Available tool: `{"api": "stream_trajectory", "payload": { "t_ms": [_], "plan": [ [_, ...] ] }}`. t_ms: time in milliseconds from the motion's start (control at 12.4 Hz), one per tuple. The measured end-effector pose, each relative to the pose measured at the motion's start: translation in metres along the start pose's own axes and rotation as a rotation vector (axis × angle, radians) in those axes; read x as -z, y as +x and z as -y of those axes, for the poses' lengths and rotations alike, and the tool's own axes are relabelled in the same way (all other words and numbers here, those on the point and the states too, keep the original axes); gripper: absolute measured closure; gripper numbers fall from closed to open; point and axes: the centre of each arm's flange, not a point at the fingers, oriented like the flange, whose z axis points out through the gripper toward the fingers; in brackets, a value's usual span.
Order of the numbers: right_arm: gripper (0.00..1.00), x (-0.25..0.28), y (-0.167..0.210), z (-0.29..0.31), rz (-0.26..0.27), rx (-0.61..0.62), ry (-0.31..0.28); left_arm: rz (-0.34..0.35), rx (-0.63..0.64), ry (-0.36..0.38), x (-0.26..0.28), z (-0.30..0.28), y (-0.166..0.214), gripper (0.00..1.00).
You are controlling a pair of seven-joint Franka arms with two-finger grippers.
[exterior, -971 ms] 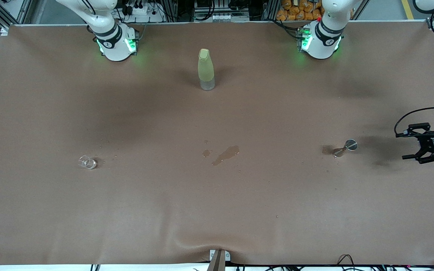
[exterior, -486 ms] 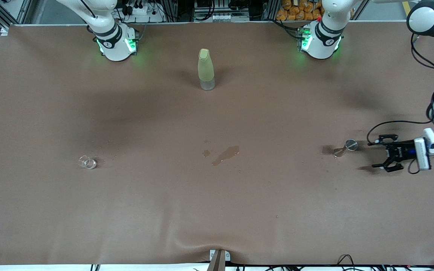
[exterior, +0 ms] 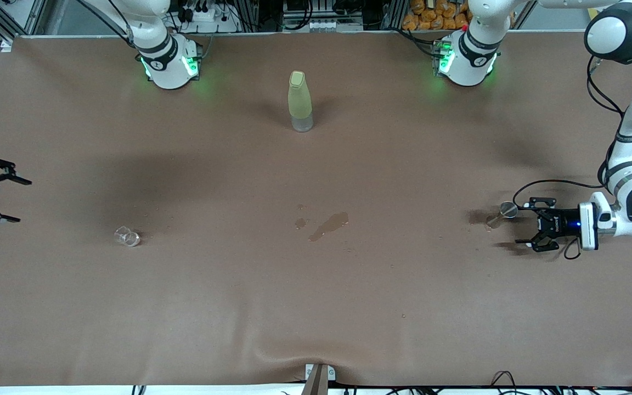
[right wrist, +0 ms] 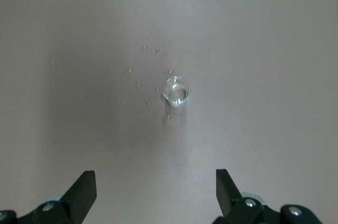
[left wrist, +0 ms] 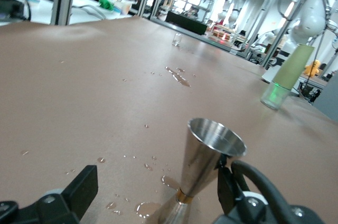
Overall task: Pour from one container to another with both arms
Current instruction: 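Grasp the steel jigger with the left gripper while the right gripper grasps the beaker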
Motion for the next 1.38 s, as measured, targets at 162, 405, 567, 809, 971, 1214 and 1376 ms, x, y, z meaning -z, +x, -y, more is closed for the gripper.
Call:
{"api": "stream_trajectory", "payload": {
  "t_ms": [162, 405, 567, 809, 971, 1214, 1376],
  "plan": [
    [0.0, -0.035, -0.024, -0.002, -0.105, 0.012, -0.009, -0.019, -0.037, -0.007, -0.005, -0.001, -0.016, 0.0],
    [0.0, -0.085, -0.047, -0.006, -0.231, 0.023, -0.031, -0.028, -0.073, -0.008, -0.004, -0.002, -0.022, 0.0],
    [0.0, -0.113, -0.059, -0.007, -0.302, 0.022, -0.056, -0.034, -0.081, -0.014, -0.008, -0.002, -0.027, 0.0],
    [0.0, -0.147, -0.081, -0.003, -0.391, 0.005, -0.112, -0.058, -0.08, -0.04, -0.015, -0.004, -0.029, 0.0],
    [0.0, -0.173, -0.095, 0.0, -0.447, 0.008, -0.155, -0.075, -0.081, -0.056, -0.017, -0.006, -0.027, 0.0],
    [0.0, -0.207, -0.107, 0.007, -0.53, 0.019, -0.189, -0.081, -0.092, -0.061, -0.018, -0.007, -0.027, 0.17],
    [0.0, -0.227, -0.109, 0.011, -0.595, 0.031, -0.209, -0.083, -0.092, -0.065, -0.02, -0.007, -0.027, 0.41]
  ]
}}
